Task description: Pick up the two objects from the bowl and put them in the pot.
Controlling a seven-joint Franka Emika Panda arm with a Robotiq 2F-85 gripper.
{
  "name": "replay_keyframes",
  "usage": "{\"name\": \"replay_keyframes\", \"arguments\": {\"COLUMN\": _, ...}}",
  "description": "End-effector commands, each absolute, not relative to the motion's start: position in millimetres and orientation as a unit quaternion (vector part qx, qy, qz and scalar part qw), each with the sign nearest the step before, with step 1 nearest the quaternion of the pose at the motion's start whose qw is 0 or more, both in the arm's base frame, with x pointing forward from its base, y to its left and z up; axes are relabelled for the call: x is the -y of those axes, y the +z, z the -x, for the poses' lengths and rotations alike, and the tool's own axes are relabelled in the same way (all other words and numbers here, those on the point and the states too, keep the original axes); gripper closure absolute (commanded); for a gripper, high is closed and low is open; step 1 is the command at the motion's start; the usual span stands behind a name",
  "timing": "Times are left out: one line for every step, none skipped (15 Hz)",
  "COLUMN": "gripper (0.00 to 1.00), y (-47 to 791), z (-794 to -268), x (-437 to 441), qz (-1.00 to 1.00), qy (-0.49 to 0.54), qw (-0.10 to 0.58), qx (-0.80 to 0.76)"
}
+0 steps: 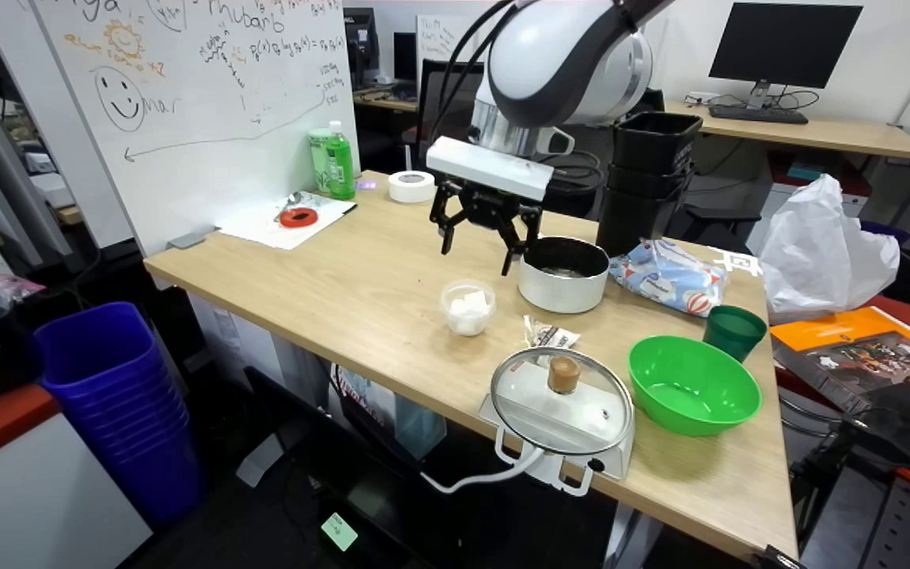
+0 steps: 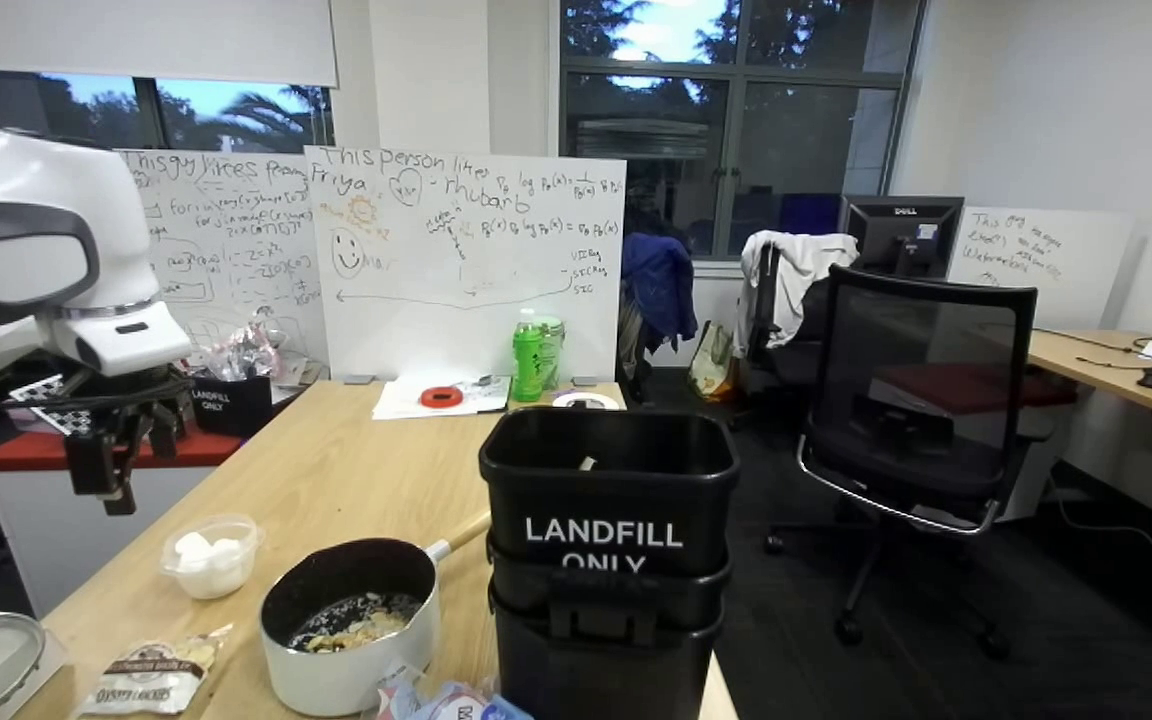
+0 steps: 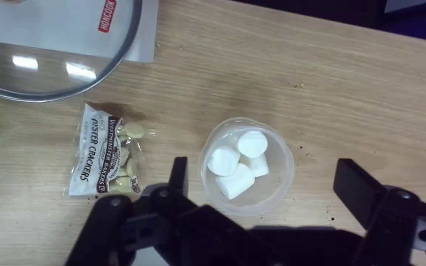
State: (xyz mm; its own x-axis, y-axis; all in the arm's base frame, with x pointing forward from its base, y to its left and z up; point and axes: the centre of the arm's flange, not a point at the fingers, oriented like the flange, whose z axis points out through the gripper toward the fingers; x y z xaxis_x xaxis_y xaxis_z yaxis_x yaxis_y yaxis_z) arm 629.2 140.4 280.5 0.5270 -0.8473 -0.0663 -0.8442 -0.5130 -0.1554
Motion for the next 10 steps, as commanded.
{"name": "replay_keyframes", "arguments": {"gripper": 0.00, "y": 266, "z": -639, "x": -142, "qz": 0.849, "qy": -0.032, "qw": 0.051, "qx": -0.526}}
{"name": "replay_keyframes", "arguments": {"gripper": 0.00, "y": 261, "z": -639, "x": -142, "qz": 0.845, "qy": -0.033, "qw": 0.043, "qx": -0.533}}
{"name": "replay_keyframes", "arguments": {"gripper": 0.00, "y": 258, "z": -639, "x": -142, "qz": 0.841, "qy": -0.033, "qw": 0.037, "qx": -0.538}}
{"name": "replay_keyframes", "arguments": {"gripper": 0.00, "y": 254, "z": -639, "x": -142, "qz": 0.839, "qy": -0.030, "qw": 0.034, "qx": -0.543}}
{"name": "replay_keyframes", "arguments": {"gripper": 0.00, "y": 251, "z": -640, "x": -144, "qz": 0.837, "qy": -0.028, "qw": 0.035, "qx": -0.545}}
{"name": "replay_keyframes", "arguments": {"gripper": 0.00, "y": 249, "z": -641, "x": -146, "qz": 0.835, "qy": -0.024, "qw": 0.034, "qx": -0.548}}
{"name": "replay_keyframes", "arguments": {"gripper": 0.00, "y": 246, "z": -642, "x": -148, "qz": 0.834, "qy": -0.023, "qw": 0.030, "qx": -0.551}}
{"name": "replay_keyframes", "arguments": {"gripper": 0.00, "y": 243, "z": -644, "x": -150, "qz": 0.832, "qy": -0.019, "qw": 0.027, "qx": -0.553}}
{"name": "replay_keyframes", "arguments": {"gripper": 0.00, "y": 241, "z": -645, "x": -151, "qz": 0.830, "qy": -0.019, "qw": 0.024, "qx": -0.557}}
{"name": "replay_keyframes", "arguments": {"gripper": 0.00, "y": 238, "z": -646, "x": -153, "qz": 0.828, "qy": -0.018, "qw": 0.022, "qx": -0.559}}
